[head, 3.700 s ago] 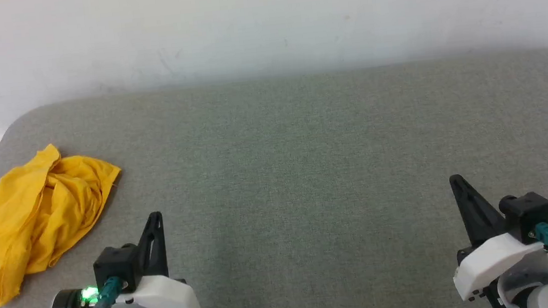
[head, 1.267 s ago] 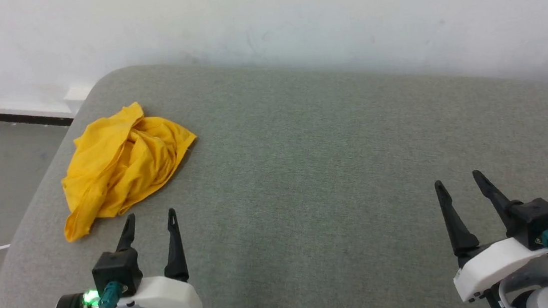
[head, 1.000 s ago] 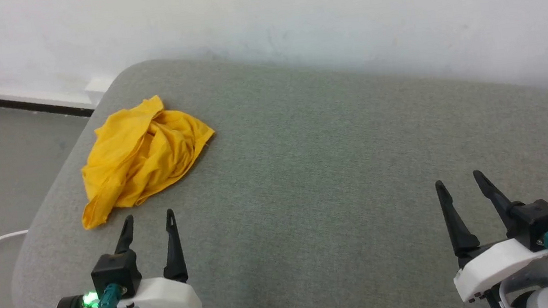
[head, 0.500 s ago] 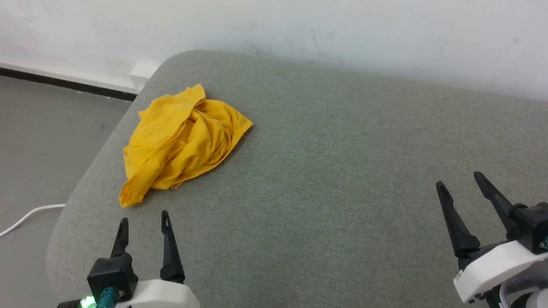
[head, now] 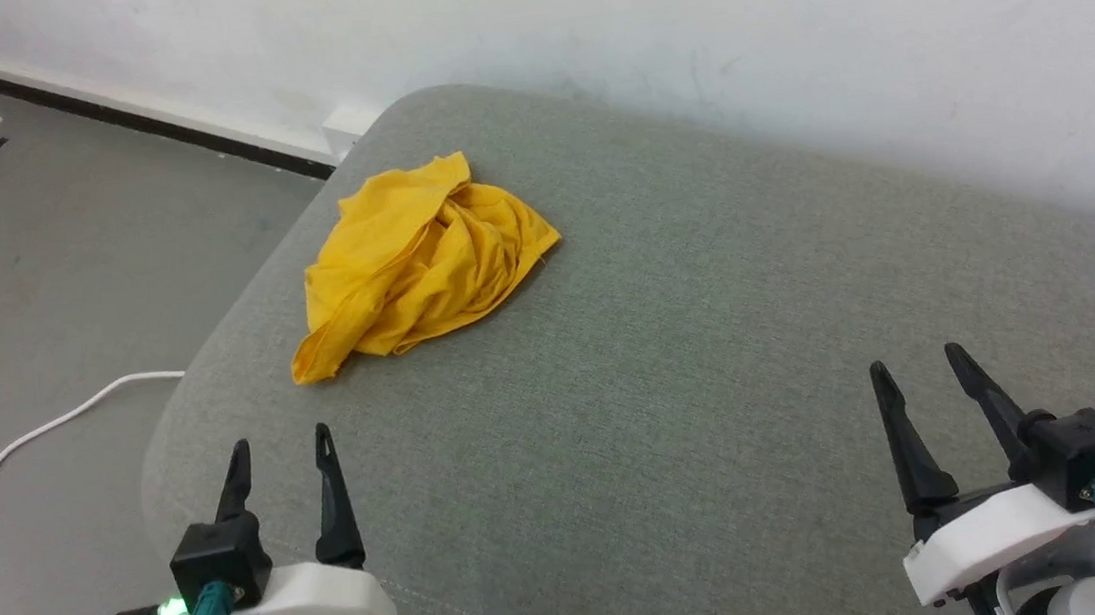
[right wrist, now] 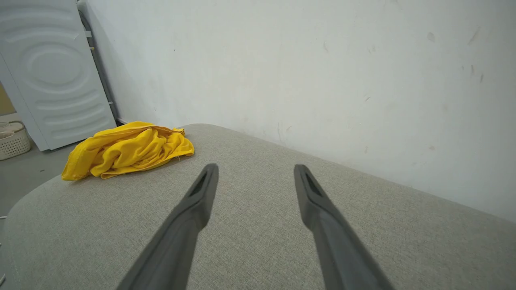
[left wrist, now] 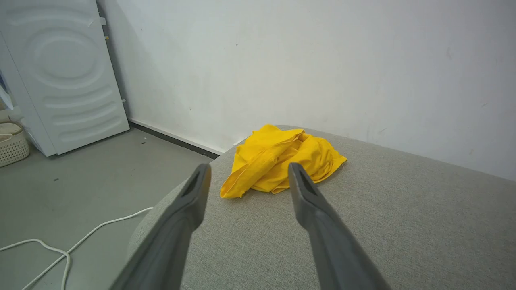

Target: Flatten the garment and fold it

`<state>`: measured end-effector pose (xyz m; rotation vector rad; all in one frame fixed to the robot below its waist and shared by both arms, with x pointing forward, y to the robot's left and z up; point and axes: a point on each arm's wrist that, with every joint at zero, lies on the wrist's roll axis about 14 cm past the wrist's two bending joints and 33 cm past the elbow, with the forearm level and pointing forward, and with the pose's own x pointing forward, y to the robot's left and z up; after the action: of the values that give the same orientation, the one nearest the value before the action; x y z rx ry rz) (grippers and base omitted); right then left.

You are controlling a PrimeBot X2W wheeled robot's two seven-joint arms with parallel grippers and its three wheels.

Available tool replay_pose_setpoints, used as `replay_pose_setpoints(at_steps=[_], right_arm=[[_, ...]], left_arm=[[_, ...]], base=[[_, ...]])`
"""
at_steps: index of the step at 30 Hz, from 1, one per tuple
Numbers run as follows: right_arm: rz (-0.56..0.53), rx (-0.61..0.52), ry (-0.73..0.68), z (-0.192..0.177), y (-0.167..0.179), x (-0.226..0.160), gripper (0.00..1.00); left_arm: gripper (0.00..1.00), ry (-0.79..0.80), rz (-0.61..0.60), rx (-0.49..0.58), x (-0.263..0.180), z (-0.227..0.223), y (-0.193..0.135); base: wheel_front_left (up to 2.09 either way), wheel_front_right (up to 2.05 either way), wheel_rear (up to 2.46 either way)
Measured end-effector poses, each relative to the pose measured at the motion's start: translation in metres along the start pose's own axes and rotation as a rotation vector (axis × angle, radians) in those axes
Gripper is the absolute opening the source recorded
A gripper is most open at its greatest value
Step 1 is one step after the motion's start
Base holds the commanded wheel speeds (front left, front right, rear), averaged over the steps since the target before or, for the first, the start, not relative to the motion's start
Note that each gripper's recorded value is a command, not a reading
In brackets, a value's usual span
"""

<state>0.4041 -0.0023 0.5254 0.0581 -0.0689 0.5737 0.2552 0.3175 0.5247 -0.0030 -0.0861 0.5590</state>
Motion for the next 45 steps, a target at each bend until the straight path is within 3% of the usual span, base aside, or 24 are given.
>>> replay_pose_setpoints(at_steps=[37,45], right_arm=[[0.166,0.058,-0.040,-0.002,0.056,0.032,1.00],[0.162,0.076,-0.049,-0.005,0.052,0.045,1.00]], left_arm=[[1.00,-0.029,0.244,-0.001,-0.038,-0.001,0.073],[1.00,-0.064,0.180,-0.016,0.012,0.021,0.059]], base=[[0.00,0.00,0.00],[0.00,0.00,0.00]])
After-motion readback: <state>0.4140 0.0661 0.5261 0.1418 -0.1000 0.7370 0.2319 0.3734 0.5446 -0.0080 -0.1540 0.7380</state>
